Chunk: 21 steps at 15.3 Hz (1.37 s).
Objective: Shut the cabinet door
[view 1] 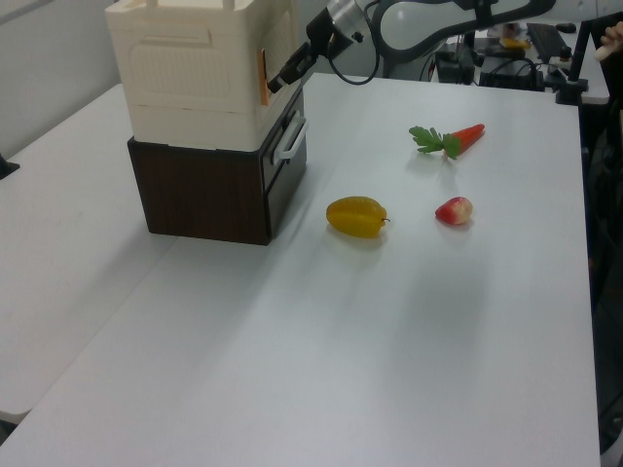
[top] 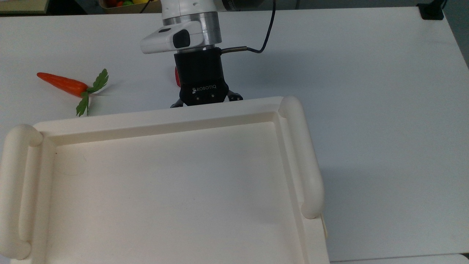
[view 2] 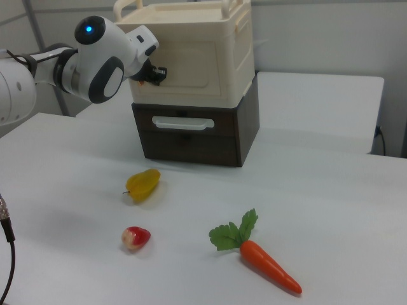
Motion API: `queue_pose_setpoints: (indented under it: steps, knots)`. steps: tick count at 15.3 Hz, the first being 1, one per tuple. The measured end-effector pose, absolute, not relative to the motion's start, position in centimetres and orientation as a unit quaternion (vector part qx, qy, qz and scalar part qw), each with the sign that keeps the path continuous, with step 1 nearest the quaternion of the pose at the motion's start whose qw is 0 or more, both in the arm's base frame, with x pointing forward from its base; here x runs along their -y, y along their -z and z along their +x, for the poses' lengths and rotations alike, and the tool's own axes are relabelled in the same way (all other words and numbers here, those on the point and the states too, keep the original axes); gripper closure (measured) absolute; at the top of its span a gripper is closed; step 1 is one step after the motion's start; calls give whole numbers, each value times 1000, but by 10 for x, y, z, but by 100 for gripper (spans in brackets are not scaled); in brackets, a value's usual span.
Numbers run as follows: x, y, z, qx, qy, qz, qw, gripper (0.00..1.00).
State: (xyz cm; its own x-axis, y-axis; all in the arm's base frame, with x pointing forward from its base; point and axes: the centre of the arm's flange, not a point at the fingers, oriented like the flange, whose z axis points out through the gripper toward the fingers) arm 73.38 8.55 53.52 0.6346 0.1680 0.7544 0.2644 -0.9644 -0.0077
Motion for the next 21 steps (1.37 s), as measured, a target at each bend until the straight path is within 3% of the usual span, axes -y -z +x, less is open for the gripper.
queue_pose_setpoints:
  steps: [8,14,17,18,21]
  knots:
    - [-91,-517,725,132,370,-918,59,98]
    - [7,-547,678,37,178,-981,72,99]
    - [45,-563,636,5,65,-997,49,96]
    - [47,-567,626,-1,41,-998,40,92]
    - [52,-574,608,-20,2,-1000,23,65]
